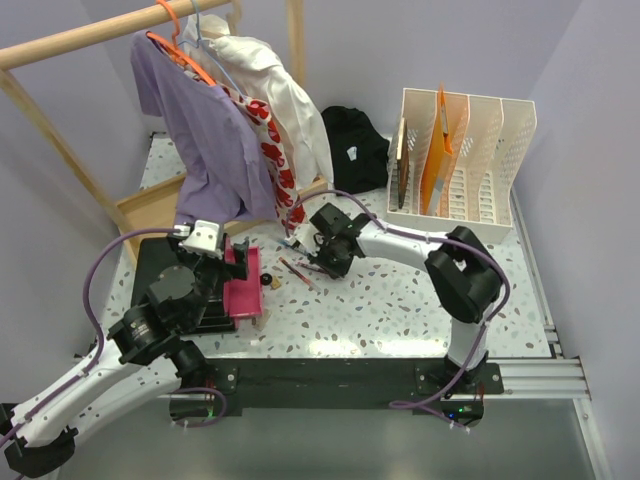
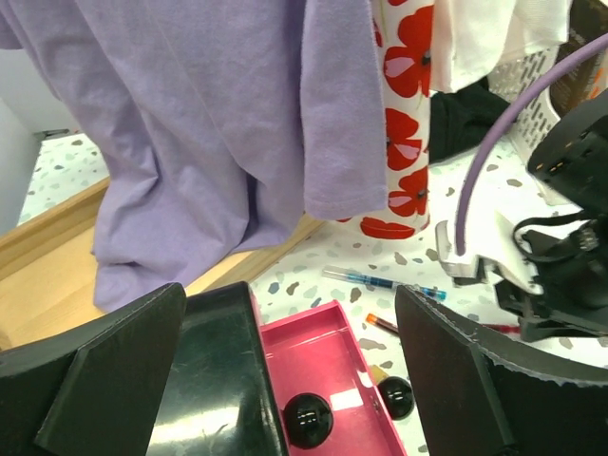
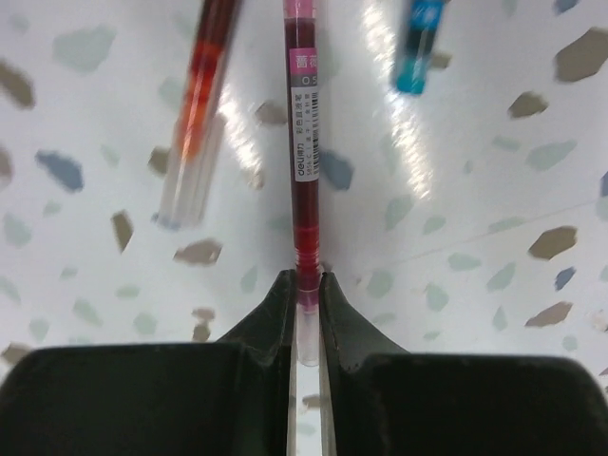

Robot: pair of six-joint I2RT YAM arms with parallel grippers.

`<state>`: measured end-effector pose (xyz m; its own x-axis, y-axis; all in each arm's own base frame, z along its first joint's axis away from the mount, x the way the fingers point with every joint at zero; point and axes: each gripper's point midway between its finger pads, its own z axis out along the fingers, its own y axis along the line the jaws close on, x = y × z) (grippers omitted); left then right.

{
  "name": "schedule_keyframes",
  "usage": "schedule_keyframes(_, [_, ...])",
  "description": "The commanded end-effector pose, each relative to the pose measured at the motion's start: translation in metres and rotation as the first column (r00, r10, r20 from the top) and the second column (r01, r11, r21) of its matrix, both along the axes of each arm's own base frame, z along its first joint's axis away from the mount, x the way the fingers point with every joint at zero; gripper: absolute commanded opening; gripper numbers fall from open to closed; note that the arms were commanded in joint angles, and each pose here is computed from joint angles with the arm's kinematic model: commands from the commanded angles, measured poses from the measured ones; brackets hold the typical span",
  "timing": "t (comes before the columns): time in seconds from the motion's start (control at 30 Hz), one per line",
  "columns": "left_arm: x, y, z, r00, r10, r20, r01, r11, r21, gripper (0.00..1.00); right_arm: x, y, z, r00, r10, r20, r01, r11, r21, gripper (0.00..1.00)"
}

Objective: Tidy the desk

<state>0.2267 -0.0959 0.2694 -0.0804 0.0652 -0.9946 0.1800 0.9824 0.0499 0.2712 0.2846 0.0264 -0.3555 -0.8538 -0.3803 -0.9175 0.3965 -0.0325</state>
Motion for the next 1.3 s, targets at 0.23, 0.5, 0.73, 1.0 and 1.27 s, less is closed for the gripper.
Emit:
schedule_keyframes(0.23, [-0.011,-0.070,0.020,0.960,-0.278,0.011,0.266,0.907,-0.325,0.97,-0.051,-0.034,0.090,0.987,0.156,-0.043,-0.138,0.949,0.283,0.00])
schedule_keyframes(0.5, [-0.029,-0.141,0.038,0.848,-0.521,0.103,0.442,0.585,-0.680,0.96,-0.063,-0.044,0.161,0.994,0.093,-0.051,-0.039,0.769,0.639,0.00])
schedule_keyframes(0.73, [-0.017,-0.200,0.028,0.774,-0.624,0.110,0.411,0.362,-0.836,0.93,-0.052,-0.063,0.200,0.990,0.037,-0.133,0.090,0.561,0.823,0.00])
schedule_keyframes(1.0, [-0.005,-0.249,0.035,0.768,-0.631,0.109,0.388,0.323,-0.863,0.81,-0.055,-0.077,0.218,0.991,0.022,-0.132,0.106,0.475,0.873,0.00])
schedule_keyframes(1.27, [-0.001,-0.281,0.037,0.755,-0.648,0.105,0.400,0.327,-0.856,0.72,-0.057,-0.077,0.215,0.988,0.039,-0.152,0.116,0.468,0.876,0.00])
